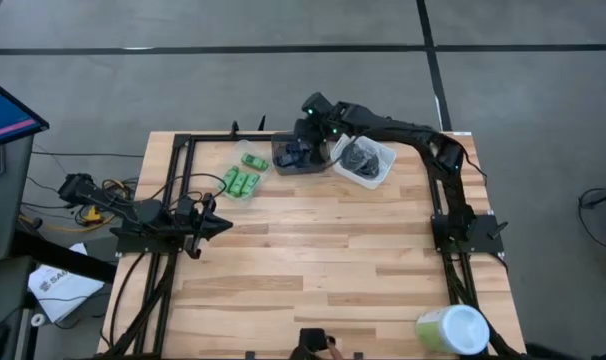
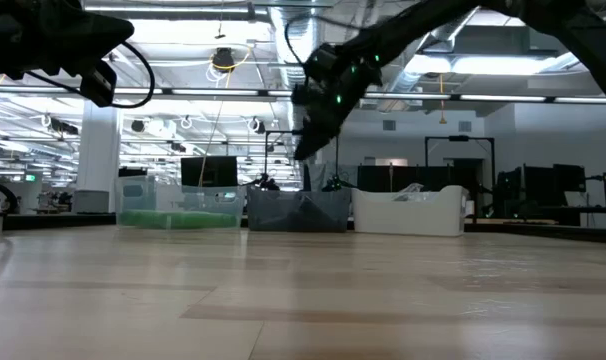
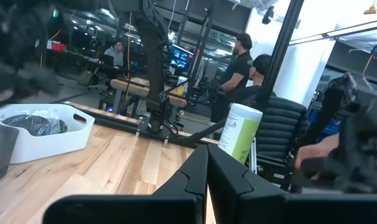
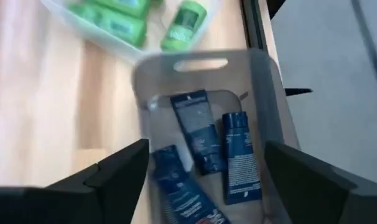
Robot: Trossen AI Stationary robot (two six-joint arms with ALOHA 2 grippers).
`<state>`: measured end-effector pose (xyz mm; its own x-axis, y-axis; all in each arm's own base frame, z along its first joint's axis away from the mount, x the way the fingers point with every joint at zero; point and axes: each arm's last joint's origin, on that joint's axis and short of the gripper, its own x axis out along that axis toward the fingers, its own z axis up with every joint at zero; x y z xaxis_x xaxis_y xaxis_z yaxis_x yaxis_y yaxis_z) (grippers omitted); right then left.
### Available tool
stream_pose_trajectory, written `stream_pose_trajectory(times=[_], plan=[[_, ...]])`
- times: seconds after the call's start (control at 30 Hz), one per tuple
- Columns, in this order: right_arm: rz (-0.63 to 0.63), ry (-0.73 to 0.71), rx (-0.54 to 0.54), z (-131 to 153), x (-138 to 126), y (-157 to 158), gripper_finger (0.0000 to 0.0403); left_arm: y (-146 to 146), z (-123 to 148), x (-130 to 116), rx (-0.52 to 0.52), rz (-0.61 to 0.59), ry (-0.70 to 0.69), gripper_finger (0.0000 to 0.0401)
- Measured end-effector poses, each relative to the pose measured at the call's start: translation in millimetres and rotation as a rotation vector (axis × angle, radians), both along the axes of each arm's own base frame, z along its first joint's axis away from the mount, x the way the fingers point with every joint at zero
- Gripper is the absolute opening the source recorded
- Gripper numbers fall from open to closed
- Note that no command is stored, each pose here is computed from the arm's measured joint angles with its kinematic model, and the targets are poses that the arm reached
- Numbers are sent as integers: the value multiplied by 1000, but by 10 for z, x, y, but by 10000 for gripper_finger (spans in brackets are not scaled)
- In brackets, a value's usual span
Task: Pick & Place Travel size toiletries
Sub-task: Return to Home Position
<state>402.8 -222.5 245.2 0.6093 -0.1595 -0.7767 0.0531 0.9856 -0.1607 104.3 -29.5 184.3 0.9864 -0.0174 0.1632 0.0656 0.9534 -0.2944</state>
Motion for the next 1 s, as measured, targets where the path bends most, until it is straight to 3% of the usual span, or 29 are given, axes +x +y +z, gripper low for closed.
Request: stream_pose_trajectory(times=[0.13,0.3,0.4,0.53,0.6,0.67,0.83,1.0], plan=[[38,-28,123,466,-30,42,315,0,0,0,0,0,0,0],[129,-115,193,1196,-168,163,276,0,1,0,-1,0,-1,0],[161,-171,155,1568,-342,270,227,0,1,0,-1,0,-1,0],[224,-252,90,1954,-796,517,117,0,3,0,-1,1,-3,0],[228,-260,78,2098,-1075,615,49,1,4,-1,-2,1,-4,0],[225,-275,61,2223,-1357,708,15,1,4,-1,-2,1,-4,0],[129,-339,53,2367,-2083,936,14,1,5,-1,-2,1,-5,0],[68,-457,19,2182,-2661,1173,6,1,6,-1,-3,1,-7,0]])
